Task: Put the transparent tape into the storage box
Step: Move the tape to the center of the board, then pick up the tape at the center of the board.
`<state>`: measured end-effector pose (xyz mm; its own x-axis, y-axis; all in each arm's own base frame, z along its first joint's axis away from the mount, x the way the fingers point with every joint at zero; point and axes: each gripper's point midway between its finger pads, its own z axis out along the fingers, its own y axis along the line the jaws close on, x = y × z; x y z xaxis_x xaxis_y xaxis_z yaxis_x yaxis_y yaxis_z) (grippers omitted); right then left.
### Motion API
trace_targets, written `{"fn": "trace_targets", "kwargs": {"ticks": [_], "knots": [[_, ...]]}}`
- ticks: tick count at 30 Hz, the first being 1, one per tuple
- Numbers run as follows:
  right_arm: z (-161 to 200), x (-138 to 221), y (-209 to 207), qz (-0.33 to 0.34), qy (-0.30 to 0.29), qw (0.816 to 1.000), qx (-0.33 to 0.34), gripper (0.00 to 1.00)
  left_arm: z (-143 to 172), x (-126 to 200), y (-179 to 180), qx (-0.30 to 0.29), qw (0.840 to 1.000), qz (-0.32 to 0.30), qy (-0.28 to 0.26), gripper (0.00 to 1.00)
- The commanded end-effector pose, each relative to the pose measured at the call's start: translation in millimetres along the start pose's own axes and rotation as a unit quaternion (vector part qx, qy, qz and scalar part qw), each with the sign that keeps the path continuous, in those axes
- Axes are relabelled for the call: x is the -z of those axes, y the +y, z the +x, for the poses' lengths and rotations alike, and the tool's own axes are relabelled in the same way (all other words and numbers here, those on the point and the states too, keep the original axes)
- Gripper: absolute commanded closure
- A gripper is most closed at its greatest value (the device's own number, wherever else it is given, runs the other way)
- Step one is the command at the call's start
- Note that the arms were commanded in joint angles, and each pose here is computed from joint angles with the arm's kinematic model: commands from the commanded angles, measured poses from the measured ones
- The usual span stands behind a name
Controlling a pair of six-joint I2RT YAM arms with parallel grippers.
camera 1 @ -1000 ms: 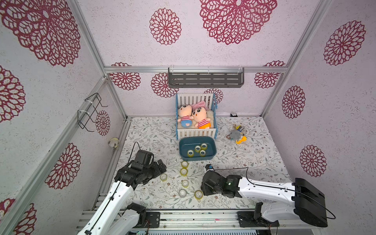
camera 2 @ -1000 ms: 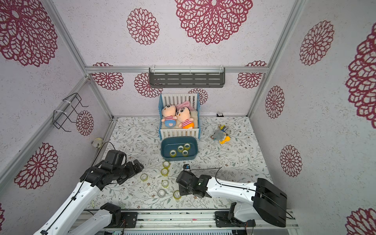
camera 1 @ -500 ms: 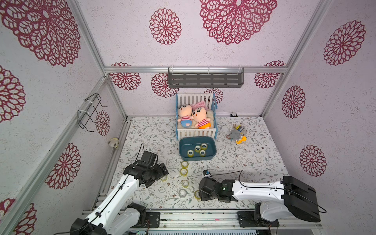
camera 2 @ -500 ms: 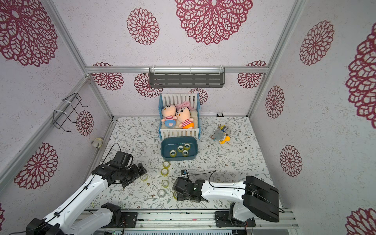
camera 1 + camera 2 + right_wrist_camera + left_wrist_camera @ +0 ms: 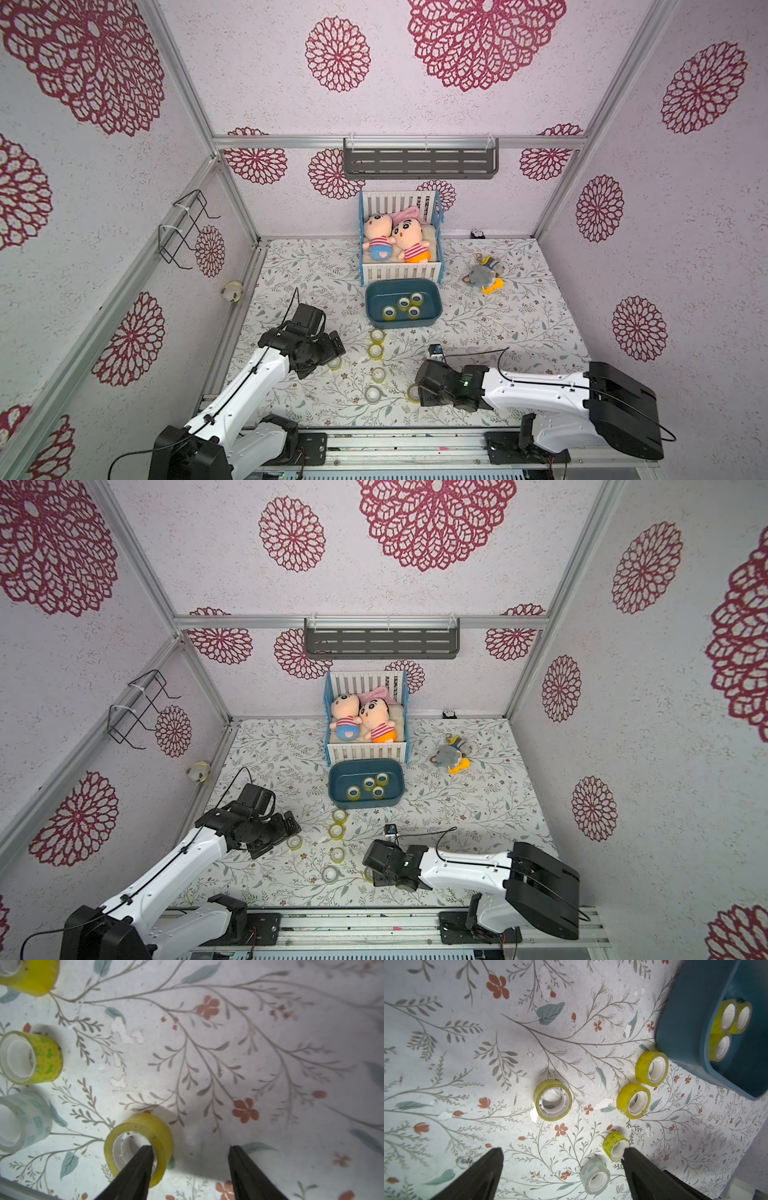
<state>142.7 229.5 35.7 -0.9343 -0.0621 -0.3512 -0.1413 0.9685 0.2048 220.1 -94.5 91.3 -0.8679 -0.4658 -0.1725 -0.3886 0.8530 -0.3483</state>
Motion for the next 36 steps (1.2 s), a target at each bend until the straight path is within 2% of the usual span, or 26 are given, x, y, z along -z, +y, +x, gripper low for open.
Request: {"fn": "trace_targets", "kwargs": {"ticks": [1, 6, 10, 19, 28, 32, 36], "knots": [[-17.0, 19.6, 1.6, -0.023, -0.041, 0.999, -0.003, 0.34, -14.4, 9.2, -10.7, -0.022, 0.999, 0.01, -0.026, 0.03], [-11.7, 19.7, 17.6, -0.063, -0.023, 0.998, 0.02, 0.33, -12.3, 1.4, -13.9, -0.014, 1.0, 0.019, -0.015, 0.03], [-3.3, 5.1, 17.6, -0.047, 0.001, 0.998, 0.035, 0.34, -10.6, -5.2, -15.3, -0.005, 1.0, 0.026, -0.009, 0.03], [-3.5, -8.6, 8.3, -0.016, -0.005, 0.999, 0.027, 0.35, -9.6, -6.6, -15.7, -0.016, 1.0, 0.026, -0.005, 0.03], [11.7, -30.8, -8.3, 0.029, 0.015, 0.999, 0.032, 0.37, -10.3, -10.3, -16.0, -0.028, 0.999, 0.031, -0.01, 0.03], [9.6, -27.3, -13.4, 0.036, 0.001, 0.999, 0.022, 0.44, -12.9, -8.4, -20.2, -0.037, 0.998, 0.038, -0.014, 0.03], [2.9, -15.8, -16.9, 0.028, -0.023, 0.999, 0.01, 0.58, -17.5, -2.1, -27.6, -0.045, 0.998, 0.047, -0.019, 0.03]]}}
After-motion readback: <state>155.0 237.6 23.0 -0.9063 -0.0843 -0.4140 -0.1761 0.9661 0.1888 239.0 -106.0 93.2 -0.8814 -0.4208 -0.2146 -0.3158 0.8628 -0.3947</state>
